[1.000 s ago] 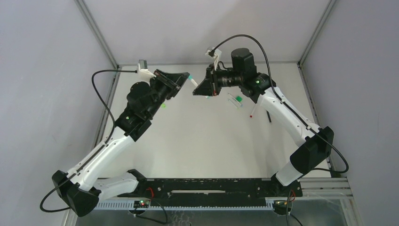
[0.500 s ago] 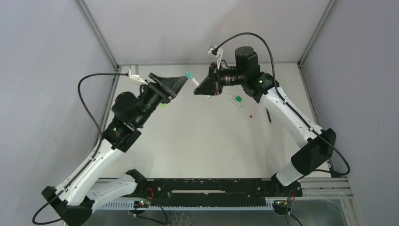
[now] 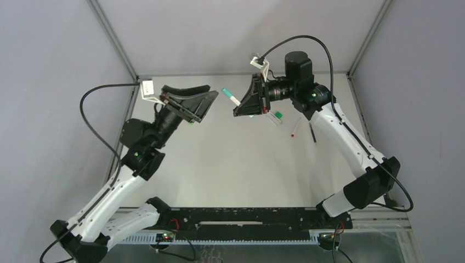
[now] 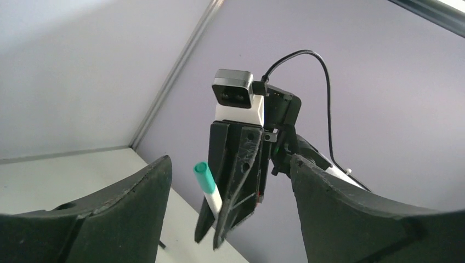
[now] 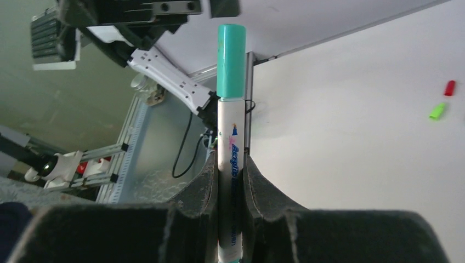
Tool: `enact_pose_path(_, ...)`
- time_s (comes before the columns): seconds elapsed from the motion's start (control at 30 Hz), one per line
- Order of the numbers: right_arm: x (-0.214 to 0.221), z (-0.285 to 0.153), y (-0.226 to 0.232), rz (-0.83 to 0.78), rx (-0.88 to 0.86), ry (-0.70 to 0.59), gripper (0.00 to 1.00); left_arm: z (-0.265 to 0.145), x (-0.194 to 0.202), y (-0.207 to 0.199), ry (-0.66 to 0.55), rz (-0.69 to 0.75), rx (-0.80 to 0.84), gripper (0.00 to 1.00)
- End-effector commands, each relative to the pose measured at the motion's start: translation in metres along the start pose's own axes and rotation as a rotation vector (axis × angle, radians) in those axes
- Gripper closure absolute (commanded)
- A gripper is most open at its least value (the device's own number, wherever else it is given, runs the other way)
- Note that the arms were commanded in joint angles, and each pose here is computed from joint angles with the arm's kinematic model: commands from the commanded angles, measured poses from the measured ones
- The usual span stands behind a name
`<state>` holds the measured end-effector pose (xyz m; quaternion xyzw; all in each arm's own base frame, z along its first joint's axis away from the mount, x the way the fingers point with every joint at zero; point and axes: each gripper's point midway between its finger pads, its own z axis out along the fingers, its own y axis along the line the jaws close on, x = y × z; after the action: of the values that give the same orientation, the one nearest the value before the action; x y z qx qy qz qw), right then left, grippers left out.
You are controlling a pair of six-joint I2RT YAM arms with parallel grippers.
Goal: Insert the pens into the pen caps
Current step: Press the pen cap onto the pen.
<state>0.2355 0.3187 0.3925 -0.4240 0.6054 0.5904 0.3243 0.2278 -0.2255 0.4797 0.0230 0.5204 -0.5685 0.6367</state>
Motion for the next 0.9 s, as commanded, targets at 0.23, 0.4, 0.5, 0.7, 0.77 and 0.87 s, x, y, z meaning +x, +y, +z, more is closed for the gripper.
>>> enact_pose_path(0.23, -0.006, -0.012, 0.039, -0.041, -0.109, 0.008, 1.0, 0.04, -0.009, -0.025, 0.01, -0.058, 0.14, 0.38)
enact_pose_path(0.4, -0.008, -0.011, 0.037, -0.036, -0.097, 0.004, 1.0, 0.042, -0.005, -0.024, 0.024, -0.086, 0.138, 0.46)
enact_pose_path(0.5, -0.009, -0.011, 0.035, -0.032, -0.089, 0.002, 1.0, 0.041, -0.001, -0.024, 0.037, -0.103, 0.141, 0.49)
enact_pose_path(0.7, -0.013, -0.011, 0.033, -0.026, -0.082, -0.005, 1.0, 0.039, 0.007, -0.021, 0.056, -0.121, 0.139, 0.51)
enact_pose_path(0.77, -0.014, -0.011, 0.033, -0.025, -0.082, -0.006, 1.0, 0.038, 0.01, -0.018, 0.062, -0.126, 0.131, 0.52)
enact_pose_path(0.87, -0.013, -0.01, 0.032, -0.02, -0.085, -0.005, 1.0, 0.039, 0.013, -0.016, 0.069, -0.13, 0.128, 0.54)
